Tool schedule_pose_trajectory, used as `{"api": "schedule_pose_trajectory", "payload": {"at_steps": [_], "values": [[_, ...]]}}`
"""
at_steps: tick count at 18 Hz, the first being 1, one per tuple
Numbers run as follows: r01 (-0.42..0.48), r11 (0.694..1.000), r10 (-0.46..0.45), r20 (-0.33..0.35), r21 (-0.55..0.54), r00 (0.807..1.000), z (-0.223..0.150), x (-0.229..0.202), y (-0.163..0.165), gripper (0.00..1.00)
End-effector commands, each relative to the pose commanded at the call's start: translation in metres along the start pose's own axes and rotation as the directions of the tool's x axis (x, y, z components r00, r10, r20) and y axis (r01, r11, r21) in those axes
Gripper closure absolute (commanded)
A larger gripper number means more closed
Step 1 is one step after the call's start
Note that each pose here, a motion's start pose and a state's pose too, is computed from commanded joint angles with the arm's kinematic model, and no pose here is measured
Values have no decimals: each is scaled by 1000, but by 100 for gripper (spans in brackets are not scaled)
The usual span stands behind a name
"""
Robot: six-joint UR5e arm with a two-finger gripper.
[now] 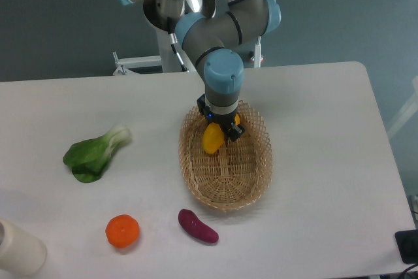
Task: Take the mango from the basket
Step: 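Close the gripper around the yellow mango, then lift the mango and carry it over the basket rim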
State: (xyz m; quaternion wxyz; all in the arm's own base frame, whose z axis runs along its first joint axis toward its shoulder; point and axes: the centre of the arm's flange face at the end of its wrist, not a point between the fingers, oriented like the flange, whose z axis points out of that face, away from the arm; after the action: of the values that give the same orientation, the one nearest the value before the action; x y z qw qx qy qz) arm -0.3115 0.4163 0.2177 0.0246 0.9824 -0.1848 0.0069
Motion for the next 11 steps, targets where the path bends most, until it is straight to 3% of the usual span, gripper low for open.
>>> {"api": "schedule_pose_trajectory", "payload": {"at_steps": [3, 7, 11], "values": [[2, 1000, -2, 8, -9, 1000, -15, -12, -1, 72], [1, 1000, -2, -31, -29, 1000, -38, -26, -4, 72], [4, 1000, -4, 16, -3, 1000, -67, -48, -8, 72]]}}
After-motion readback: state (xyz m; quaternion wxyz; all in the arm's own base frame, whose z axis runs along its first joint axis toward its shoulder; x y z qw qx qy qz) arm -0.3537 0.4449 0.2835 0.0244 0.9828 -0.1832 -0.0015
